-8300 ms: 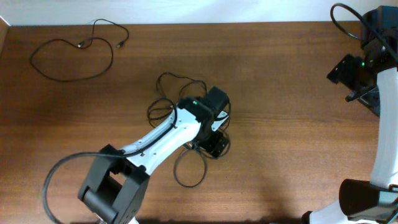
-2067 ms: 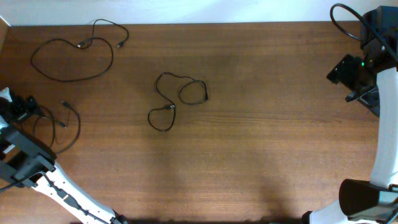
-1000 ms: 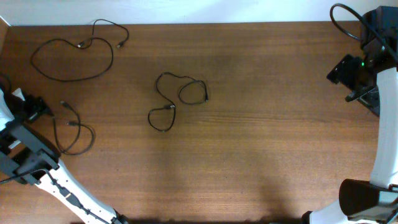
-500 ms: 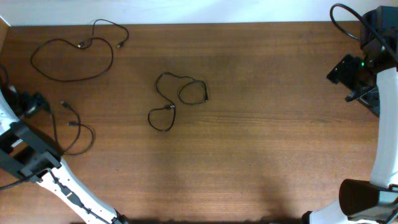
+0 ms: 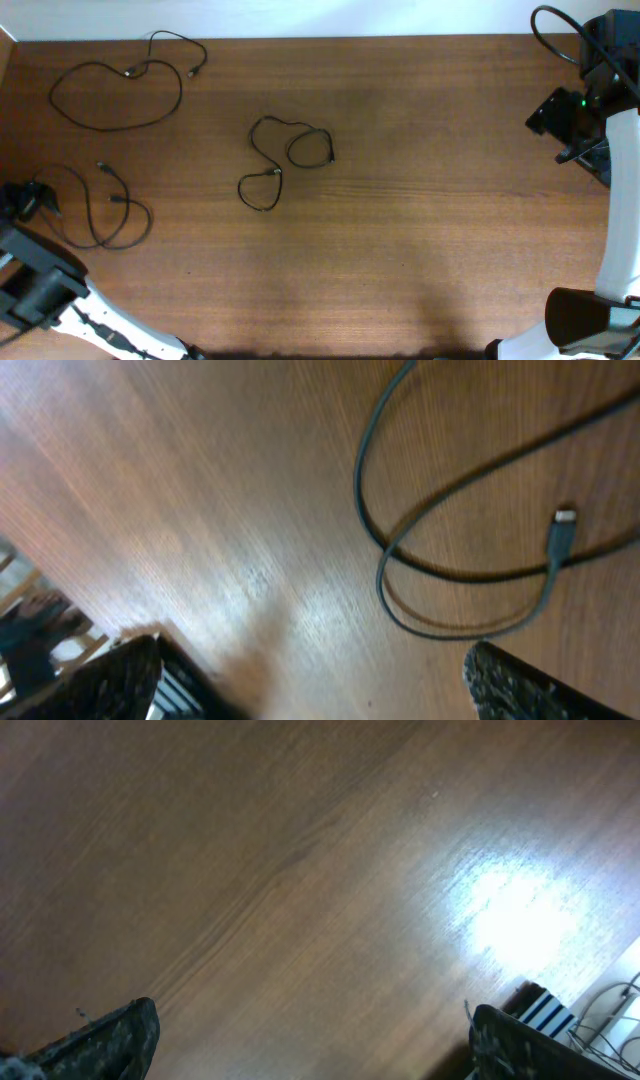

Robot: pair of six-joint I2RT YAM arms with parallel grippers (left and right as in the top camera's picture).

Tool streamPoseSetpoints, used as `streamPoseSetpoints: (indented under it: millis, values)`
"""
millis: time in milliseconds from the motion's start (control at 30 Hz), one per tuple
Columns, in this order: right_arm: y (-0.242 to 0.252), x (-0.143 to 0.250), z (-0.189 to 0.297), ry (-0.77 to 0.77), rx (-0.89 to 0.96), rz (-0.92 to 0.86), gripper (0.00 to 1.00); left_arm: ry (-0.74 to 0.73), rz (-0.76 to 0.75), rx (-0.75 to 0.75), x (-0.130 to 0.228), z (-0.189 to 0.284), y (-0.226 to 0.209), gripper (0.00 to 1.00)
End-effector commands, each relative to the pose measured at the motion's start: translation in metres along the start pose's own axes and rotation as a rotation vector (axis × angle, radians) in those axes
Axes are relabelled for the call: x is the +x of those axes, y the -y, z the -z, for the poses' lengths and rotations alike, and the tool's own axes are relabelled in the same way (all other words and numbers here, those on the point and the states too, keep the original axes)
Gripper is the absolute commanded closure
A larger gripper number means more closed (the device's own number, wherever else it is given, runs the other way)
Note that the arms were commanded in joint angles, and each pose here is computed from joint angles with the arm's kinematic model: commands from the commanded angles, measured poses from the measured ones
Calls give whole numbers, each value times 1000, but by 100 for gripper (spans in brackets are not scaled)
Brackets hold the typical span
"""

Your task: Untangle cables

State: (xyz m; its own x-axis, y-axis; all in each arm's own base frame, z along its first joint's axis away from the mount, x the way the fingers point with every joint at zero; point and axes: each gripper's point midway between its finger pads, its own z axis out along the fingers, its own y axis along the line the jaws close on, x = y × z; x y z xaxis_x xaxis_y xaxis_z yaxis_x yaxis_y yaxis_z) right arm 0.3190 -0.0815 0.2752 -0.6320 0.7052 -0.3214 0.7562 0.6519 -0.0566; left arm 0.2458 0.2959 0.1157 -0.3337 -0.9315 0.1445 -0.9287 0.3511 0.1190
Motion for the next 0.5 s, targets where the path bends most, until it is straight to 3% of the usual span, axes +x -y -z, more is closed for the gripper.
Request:
streamPoseSetpoints:
  millis: [0, 167, 267, 467]
  values:
    - [1, 0, -1, -3, 5, -5, 2, 95, 78, 3, 9, -3, -11, 1]
    - [1, 0, -1, -3, 5, -5, 2, 99, -78, 225, 25, -83, 32, 1]
    - [1, 0, -1, -3, 5, -5, 2, 110, -110, 263, 36, -125, 43, 1]
    - [1, 0, -1, -3, 5, -5, 2, 149, -112, 221, 29, -128, 40, 1]
